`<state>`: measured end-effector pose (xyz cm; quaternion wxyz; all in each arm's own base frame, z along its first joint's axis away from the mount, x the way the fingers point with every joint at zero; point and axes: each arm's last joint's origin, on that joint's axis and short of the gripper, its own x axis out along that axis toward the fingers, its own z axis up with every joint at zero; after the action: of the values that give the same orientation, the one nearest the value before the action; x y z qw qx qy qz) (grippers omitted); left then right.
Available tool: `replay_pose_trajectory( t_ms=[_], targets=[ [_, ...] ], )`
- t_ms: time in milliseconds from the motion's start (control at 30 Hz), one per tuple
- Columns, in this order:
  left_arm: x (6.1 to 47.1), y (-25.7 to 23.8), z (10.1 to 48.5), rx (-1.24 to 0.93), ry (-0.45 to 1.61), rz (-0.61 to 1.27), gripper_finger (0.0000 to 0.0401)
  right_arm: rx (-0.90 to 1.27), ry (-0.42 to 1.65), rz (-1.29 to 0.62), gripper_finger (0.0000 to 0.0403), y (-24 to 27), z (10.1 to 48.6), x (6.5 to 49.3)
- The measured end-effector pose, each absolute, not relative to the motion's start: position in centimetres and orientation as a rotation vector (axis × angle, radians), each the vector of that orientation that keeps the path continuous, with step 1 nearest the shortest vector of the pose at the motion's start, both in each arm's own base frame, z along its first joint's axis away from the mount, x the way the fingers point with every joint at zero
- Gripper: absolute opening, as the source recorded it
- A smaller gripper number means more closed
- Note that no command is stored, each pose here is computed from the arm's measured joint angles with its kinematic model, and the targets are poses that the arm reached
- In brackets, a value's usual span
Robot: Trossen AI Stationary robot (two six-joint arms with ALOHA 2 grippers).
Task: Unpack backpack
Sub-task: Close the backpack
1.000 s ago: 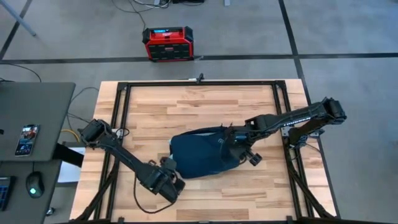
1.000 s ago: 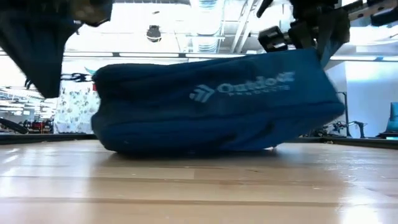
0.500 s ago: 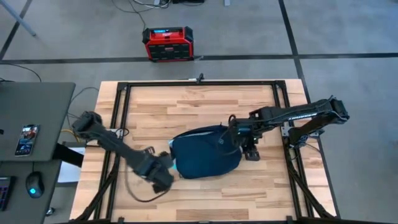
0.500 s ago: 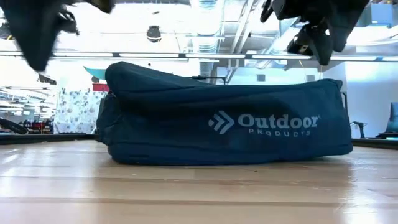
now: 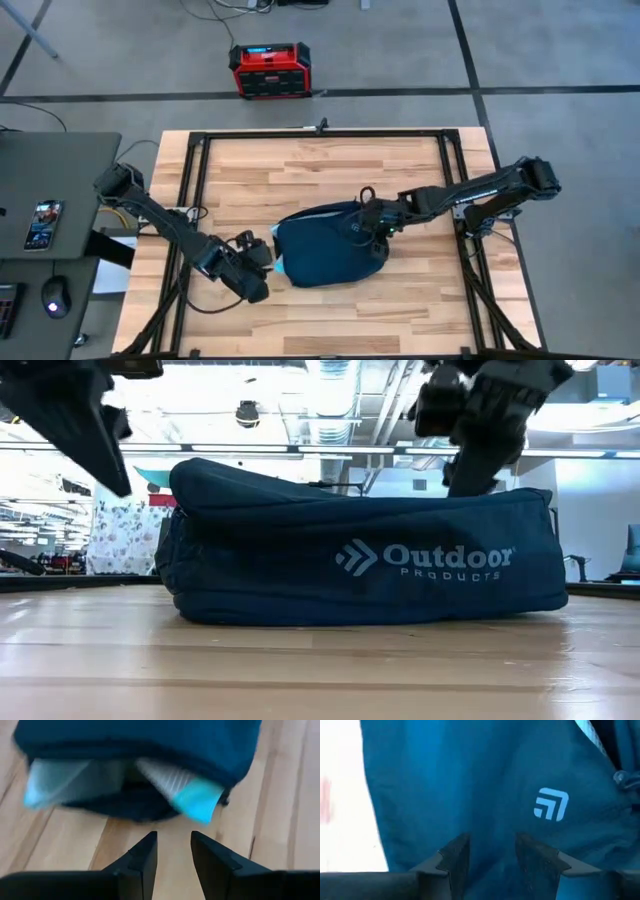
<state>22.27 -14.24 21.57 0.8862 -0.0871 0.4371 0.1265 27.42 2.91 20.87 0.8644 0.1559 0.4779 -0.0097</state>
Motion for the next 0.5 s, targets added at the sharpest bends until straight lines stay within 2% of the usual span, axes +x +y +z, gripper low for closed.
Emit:
replay_pose_trajectory(
  t_ms=[200, 500],
  targets=[
    [23.4, -13.9, 21.3, -0.149, 0.801, 0.231, 0.0105, 0.334, 1.05, -0.04, 0.0147, 2.9, 18.6, 28.3],
    [26.1, -13.1, 19.7, -0.076, 0.769, 0.231, 0.0105, 0.318, 1.066, -0.023, 0.0147, 3.6, 16.7, 29.4]
  ],
)
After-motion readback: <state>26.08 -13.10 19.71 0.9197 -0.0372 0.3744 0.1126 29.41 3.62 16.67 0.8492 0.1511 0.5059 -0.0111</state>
